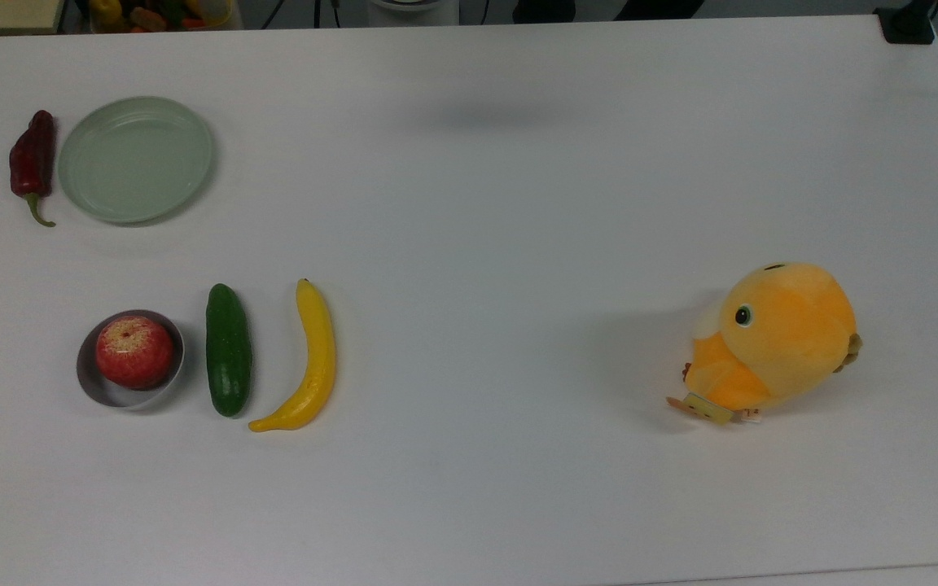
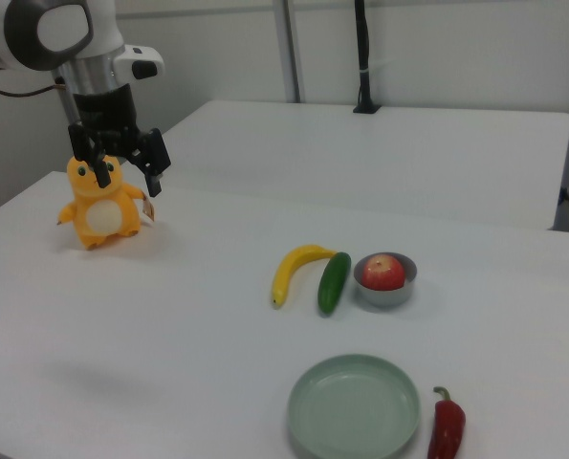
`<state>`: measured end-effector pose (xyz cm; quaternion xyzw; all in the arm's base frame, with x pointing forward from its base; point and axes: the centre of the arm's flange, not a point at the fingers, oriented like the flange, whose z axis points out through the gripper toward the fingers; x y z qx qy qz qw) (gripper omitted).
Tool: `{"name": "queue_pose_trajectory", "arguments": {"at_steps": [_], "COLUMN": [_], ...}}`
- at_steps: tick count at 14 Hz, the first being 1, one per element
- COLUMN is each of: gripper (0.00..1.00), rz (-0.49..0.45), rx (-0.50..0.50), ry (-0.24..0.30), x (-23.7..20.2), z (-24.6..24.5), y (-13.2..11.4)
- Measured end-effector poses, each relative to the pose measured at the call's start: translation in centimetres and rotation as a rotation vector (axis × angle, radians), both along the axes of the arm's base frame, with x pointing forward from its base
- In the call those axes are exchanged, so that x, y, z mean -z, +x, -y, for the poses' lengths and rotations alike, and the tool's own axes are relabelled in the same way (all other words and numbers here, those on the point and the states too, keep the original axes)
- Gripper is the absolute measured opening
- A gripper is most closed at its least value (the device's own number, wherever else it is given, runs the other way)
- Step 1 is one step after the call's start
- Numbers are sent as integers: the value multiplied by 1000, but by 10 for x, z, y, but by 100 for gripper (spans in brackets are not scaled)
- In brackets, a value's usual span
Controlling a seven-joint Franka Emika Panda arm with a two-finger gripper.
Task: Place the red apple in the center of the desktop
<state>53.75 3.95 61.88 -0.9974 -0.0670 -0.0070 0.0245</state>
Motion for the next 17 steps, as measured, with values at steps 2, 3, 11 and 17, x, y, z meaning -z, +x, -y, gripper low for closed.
{"name": "queue_pose_trajectory", "arguments": {"at_steps": [2, 3, 11, 17], "gripper": [100, 100, 100, 100], "rz": [-3, -7, -15, -11], "rx": [-7, -10, -8, -171], "ry": [-1, -1, -2, 2], "x": [1, 4, 7, 11], "z": [-2, -3, 0, 38], "y": [0, 0, -1, 2]}}
